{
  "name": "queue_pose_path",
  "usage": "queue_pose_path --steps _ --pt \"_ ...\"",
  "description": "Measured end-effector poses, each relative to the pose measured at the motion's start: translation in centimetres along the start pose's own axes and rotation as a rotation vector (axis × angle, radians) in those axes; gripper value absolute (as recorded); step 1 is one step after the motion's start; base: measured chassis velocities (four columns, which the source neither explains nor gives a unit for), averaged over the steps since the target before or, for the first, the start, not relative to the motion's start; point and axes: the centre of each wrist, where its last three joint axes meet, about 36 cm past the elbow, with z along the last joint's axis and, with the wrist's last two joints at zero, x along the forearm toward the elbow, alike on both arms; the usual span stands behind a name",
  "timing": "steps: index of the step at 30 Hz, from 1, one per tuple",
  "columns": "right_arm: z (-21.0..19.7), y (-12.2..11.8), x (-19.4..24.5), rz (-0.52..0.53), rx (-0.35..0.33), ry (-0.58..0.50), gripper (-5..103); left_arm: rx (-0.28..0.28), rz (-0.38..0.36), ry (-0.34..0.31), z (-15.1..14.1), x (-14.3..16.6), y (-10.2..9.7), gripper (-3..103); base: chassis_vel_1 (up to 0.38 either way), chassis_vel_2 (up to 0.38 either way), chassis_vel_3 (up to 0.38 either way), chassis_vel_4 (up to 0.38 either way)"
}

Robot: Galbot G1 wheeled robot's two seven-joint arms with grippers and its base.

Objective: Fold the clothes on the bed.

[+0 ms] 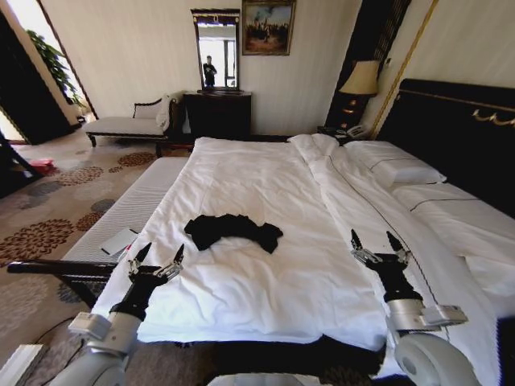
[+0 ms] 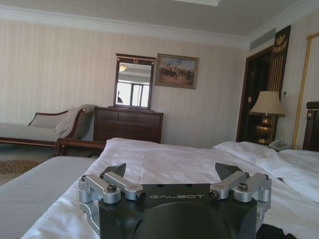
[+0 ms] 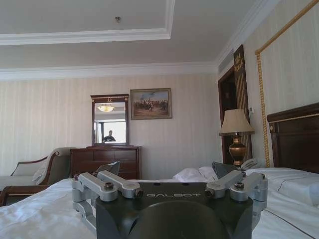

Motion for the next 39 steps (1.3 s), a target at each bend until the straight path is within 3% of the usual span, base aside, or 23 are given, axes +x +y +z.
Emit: queue_pose_path --steps 24,39 --pt "0.9 -0.1 0.7 0.056 0.02 0.026 100 0.009 0.015 -0.027 -0.3 -0.5 0.0 100 0.004 0.006 -0.005 -0.007" --pt "1.1 -0.4 0.4 0.056 0.027 0.027 100 0.01 0.012 -0.029 -0.3 -0.5 0.0 100 -0.03 0.113 0.03 -0.1"
